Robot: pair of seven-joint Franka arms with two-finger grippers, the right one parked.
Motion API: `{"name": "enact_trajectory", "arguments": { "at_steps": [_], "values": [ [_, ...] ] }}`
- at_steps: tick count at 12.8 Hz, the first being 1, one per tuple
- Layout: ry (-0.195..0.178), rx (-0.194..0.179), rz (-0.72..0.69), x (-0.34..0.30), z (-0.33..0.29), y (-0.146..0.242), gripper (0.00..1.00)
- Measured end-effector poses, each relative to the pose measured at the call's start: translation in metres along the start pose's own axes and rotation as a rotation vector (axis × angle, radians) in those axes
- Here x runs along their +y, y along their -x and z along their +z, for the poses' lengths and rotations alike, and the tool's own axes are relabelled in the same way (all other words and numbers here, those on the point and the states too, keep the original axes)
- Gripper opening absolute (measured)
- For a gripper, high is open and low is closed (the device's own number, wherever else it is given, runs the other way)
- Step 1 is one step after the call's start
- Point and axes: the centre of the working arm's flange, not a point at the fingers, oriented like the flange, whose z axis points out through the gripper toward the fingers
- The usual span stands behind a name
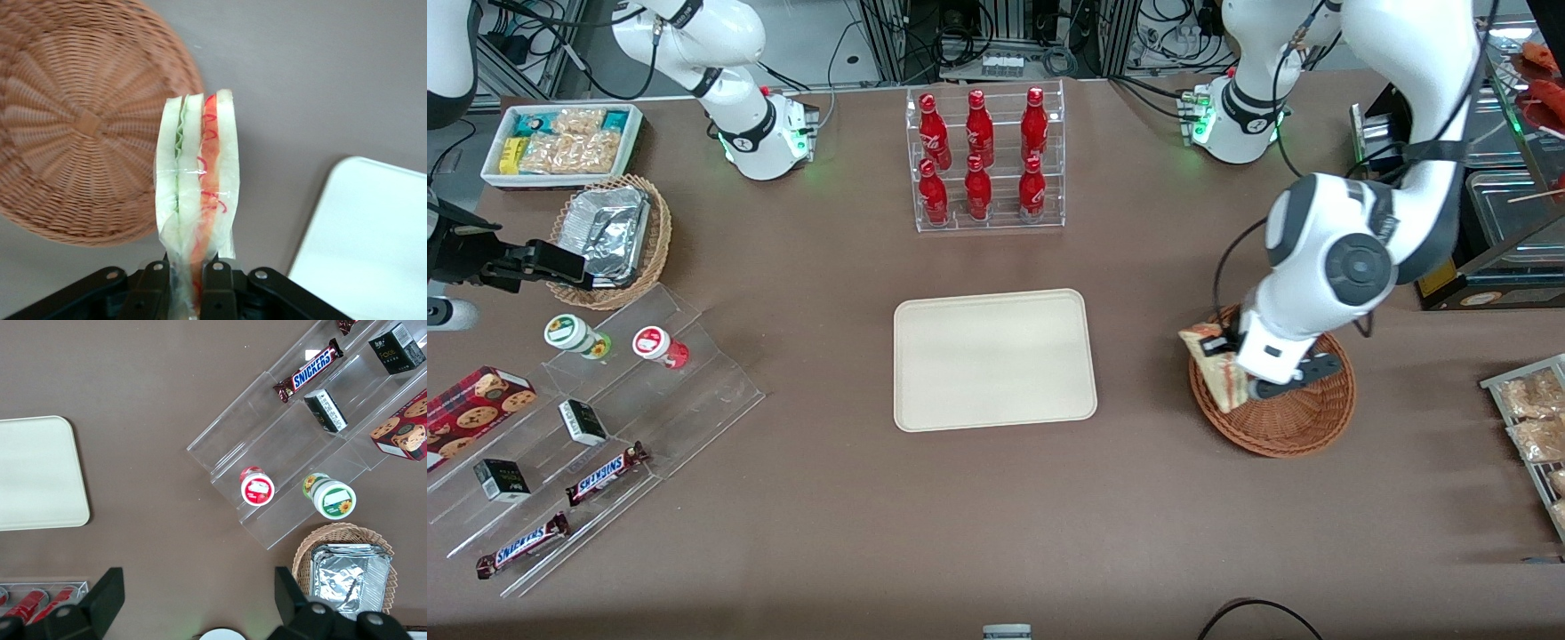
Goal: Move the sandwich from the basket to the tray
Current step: 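Lift the sandwich and carry it with the left gripper over the cream tray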
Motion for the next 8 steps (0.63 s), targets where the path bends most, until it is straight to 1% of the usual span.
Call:
{"name": "enact_trajectory", "arguments": {
  "at_steps": [4, 8],
  "values": [
    [-0.003, -0.003, 0.139, 0.080, 0.014, 0.038, 0.15],
    [0.003, -0.005, 0.215, 0.156, 0.034, 0.071, 0.15]
  ]
}}
